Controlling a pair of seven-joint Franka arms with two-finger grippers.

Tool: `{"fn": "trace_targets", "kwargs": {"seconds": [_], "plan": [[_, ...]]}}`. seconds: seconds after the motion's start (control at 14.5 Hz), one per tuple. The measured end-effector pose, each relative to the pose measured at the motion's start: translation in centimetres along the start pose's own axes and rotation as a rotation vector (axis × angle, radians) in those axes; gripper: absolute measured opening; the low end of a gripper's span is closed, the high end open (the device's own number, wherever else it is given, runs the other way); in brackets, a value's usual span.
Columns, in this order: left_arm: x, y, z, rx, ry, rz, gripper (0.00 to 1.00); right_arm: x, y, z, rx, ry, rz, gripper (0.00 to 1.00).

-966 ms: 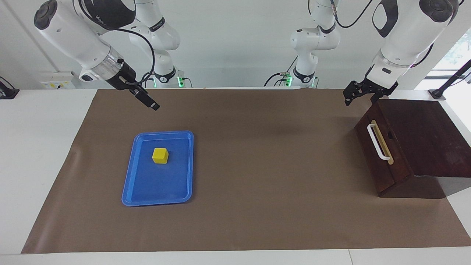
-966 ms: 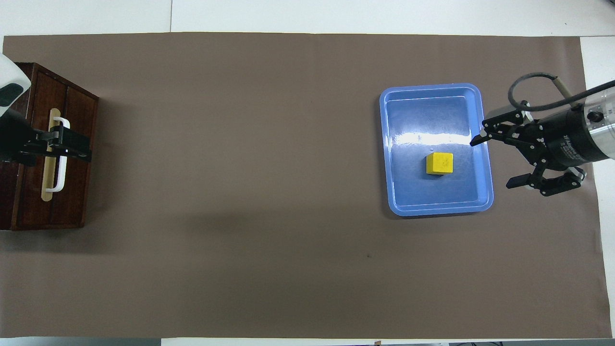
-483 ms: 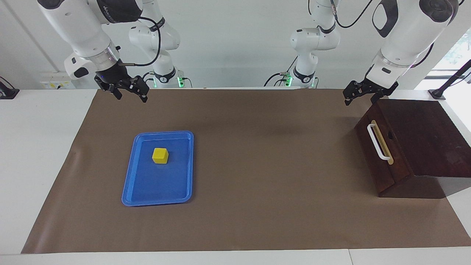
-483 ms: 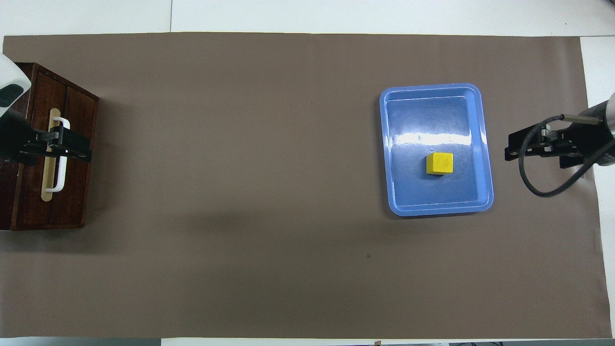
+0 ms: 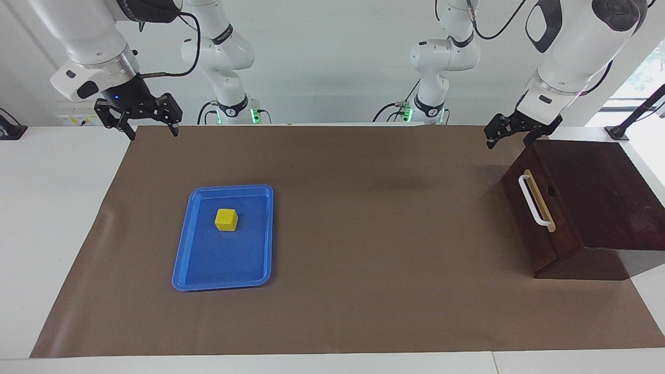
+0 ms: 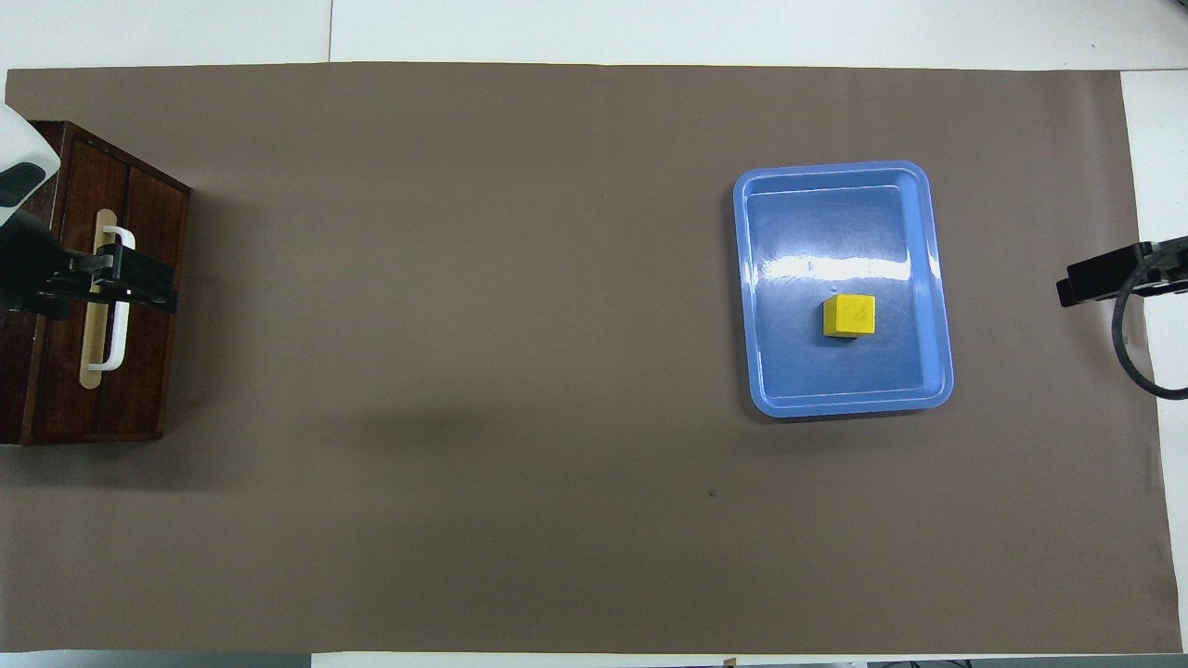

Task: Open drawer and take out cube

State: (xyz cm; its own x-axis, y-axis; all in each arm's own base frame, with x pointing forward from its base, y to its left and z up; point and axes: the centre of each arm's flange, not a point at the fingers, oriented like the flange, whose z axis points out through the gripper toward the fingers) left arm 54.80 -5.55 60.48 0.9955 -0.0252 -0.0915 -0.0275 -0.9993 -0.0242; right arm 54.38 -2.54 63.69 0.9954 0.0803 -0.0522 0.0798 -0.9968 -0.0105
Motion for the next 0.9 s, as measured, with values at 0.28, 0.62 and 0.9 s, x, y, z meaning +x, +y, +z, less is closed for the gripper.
{"fn": "trace_targets", "kwargs": {"seconds": [0.28, 0.62, 0.9], "plan": [[0.0, 0.4, 0.0, -0.025, -0.002, 0.004, 1.0, -0.1, 1.2, 2.1, 0.012, -0.055, 0.023, 1.0], [0.0, 0.5, 0.0, -0.035, -0.002, 0.005, 1.0, 0.0, 0.6, 2.3, -0.024, -0.065, 0.006, 1.0], [0.0, 0.5, -0.1, -0.036, 0.002, 0.005, 1.0, 0.2, -0.7, 2.3, -0.061, -0.066, -0.023, 1.0]]}}
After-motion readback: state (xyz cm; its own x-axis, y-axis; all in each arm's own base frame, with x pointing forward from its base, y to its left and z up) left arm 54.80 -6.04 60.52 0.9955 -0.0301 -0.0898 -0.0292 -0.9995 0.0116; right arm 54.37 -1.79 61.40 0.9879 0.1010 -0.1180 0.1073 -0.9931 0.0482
